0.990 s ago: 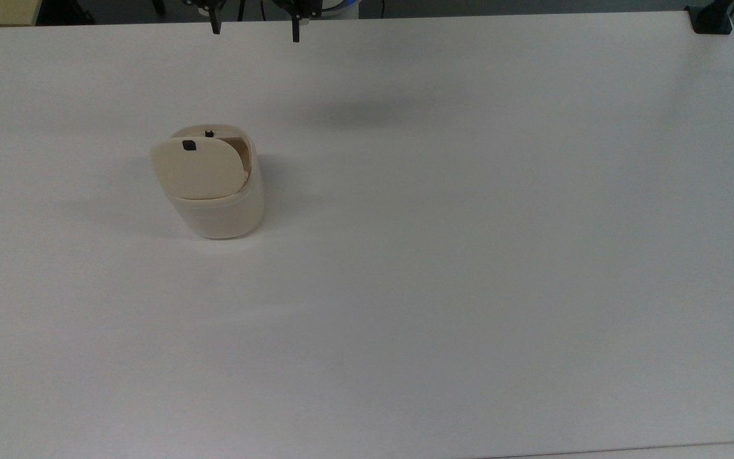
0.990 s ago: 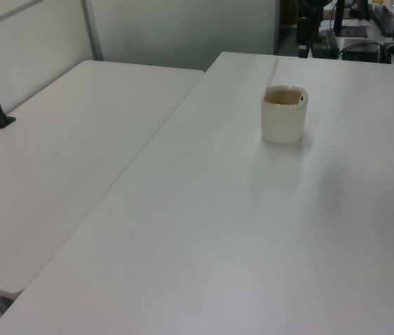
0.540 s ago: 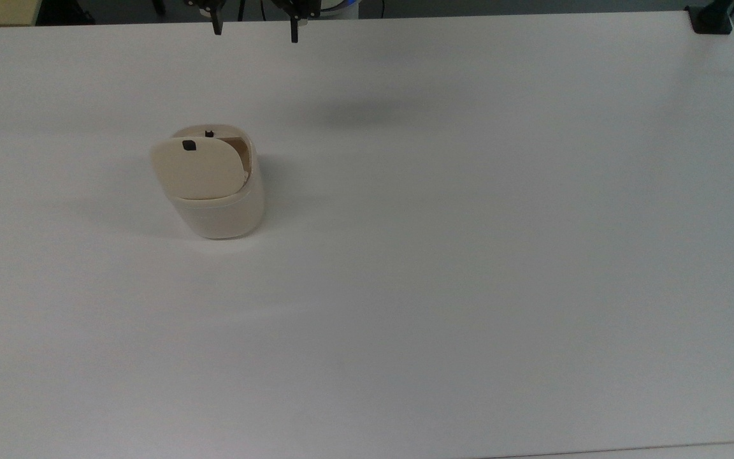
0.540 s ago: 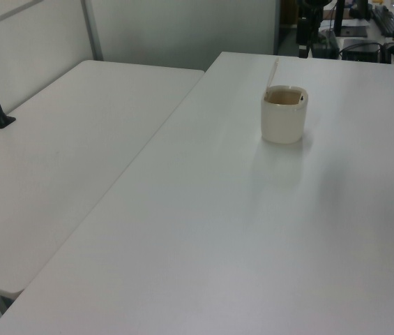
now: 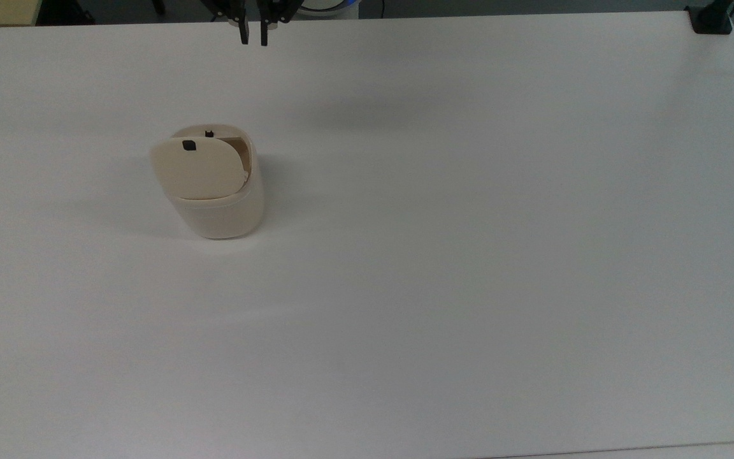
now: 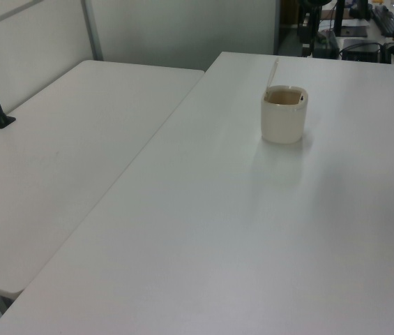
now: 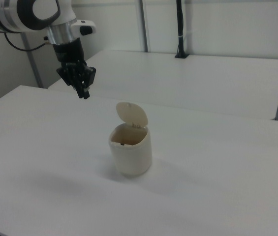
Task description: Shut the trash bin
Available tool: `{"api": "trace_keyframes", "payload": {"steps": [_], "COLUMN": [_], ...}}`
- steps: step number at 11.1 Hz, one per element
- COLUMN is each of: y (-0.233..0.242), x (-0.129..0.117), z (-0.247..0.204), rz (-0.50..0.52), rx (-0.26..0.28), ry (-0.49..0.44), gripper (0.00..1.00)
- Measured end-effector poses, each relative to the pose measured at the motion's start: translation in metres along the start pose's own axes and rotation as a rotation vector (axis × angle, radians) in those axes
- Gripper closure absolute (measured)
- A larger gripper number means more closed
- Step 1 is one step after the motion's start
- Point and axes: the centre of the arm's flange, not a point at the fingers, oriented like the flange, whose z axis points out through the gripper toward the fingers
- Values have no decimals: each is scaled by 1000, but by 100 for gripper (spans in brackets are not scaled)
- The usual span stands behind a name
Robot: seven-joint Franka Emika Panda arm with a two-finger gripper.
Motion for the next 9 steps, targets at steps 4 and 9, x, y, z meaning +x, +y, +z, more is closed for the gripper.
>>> {"api": "trace_keyframes", "payload": {"steps": [4, 9], "y": [1, 1], "x": [0, 1], "z": [-2, -2], "rz": [-5, -5], "rx": [0, 0], "ry": [3, 7], "gripper": [84, 93]}}
